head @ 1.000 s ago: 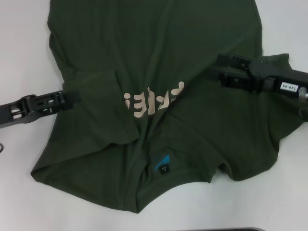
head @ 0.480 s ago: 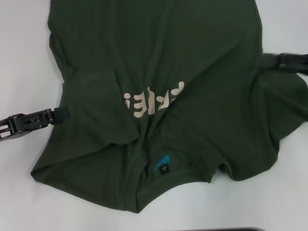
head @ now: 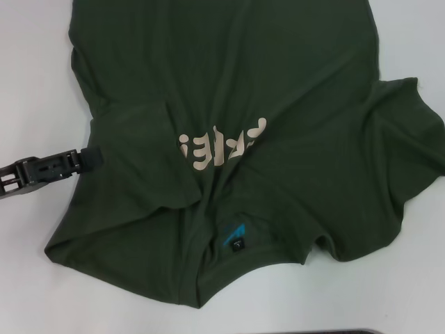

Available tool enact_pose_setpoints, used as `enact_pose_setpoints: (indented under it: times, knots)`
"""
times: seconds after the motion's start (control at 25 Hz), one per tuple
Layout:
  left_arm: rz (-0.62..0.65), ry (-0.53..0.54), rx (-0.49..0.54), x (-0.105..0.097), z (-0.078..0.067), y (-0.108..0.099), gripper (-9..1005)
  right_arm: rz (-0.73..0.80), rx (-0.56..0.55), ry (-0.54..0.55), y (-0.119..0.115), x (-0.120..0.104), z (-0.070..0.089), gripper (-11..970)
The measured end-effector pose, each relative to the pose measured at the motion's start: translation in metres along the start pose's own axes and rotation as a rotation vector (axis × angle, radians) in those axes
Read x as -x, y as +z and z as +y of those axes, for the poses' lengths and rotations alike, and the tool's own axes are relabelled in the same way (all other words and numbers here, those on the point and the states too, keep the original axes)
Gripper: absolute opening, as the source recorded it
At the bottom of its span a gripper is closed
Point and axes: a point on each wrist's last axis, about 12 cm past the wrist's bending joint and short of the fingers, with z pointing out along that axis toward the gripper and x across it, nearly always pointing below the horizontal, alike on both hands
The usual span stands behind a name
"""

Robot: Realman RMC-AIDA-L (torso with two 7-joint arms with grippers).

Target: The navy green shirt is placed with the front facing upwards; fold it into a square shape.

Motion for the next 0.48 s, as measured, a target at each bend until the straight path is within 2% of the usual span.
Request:
enact_pose_setpoints:
  times: [0.32, 0.48]
  knots:
    - [-0.001, -0.005, -0.004, 0.001, -0.001, 0.002, 714, -0.026, -0.081, 0.044, 0.004, 0.007, -0.007, 871]
    - [-0.007, -0.007, -0.004, 0.002, -0.001, 0.002, 713, -0.059, -0.111, 0.052, 0.02, 0.008, -0.011, 871]
